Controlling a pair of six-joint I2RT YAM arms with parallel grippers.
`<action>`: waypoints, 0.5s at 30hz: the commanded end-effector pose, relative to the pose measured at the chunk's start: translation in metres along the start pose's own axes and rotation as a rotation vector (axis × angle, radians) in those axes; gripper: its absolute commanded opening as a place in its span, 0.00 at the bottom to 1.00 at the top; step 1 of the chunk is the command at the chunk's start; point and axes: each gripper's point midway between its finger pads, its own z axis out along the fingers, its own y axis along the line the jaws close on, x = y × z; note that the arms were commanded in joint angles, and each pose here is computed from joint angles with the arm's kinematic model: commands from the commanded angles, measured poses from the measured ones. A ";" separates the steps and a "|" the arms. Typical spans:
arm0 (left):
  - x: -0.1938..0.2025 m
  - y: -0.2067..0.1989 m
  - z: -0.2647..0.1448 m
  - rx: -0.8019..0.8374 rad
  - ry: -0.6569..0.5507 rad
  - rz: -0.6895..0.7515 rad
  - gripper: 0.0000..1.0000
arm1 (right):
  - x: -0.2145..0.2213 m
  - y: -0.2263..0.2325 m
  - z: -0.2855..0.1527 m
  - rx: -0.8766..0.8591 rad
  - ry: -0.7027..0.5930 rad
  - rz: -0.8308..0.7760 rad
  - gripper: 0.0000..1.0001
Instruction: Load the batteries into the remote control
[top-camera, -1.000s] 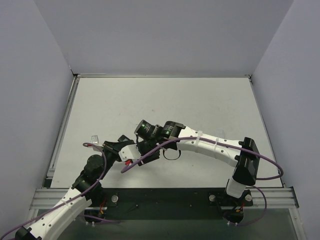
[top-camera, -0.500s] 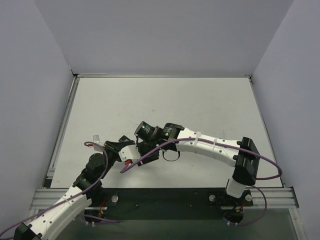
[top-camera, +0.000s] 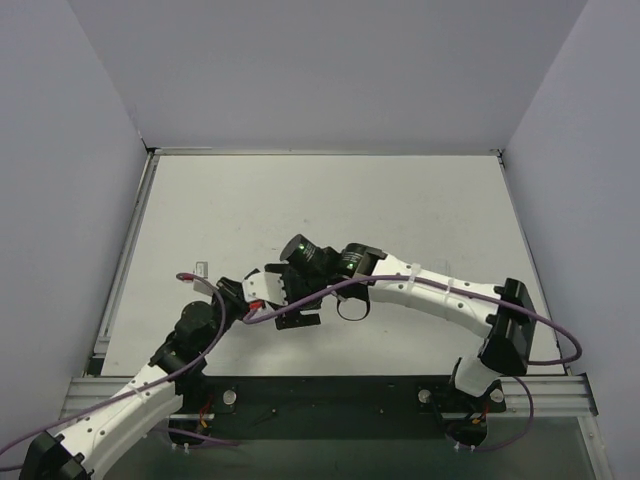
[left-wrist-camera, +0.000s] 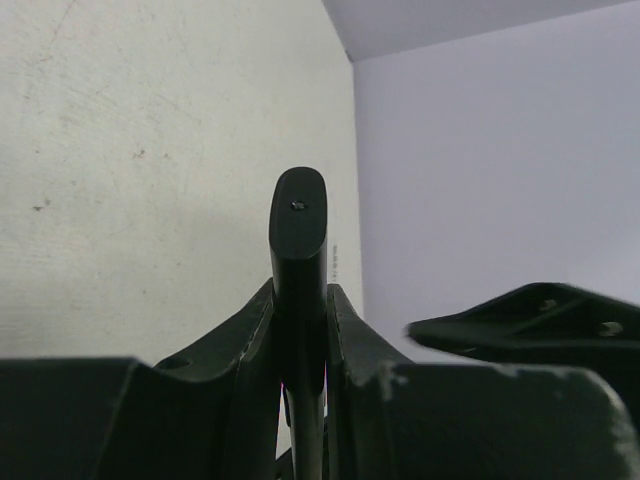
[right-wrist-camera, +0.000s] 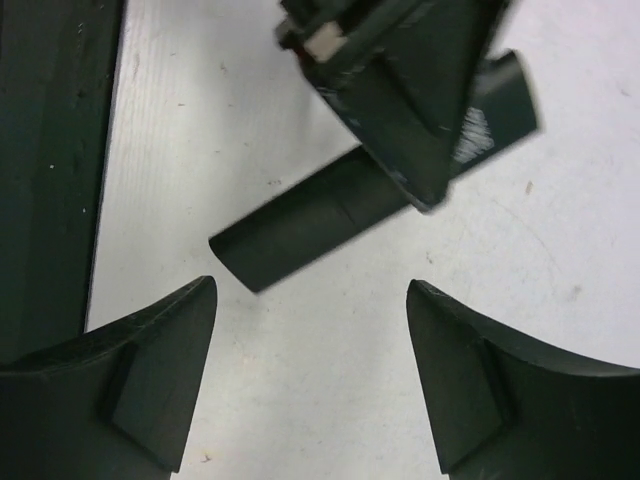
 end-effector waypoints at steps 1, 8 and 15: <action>0.010 -0.015 0.016 0.037 0.065 0.151 0.00 | 0.002 -0.039 -0.062 0.297 -0.059 0.305 0.75; 0.026 -0.025 0.062 0.036 0.186 0.415 0.00 | 0.091 -0.051 -0.130 0.693 -0.082 0.878 0.86; 0.053 -0.004 0.130 -0.114 0.369 0.552 0.11 | 0.150 -0.017 -0.176 0.916 -0.206 1.208 1.00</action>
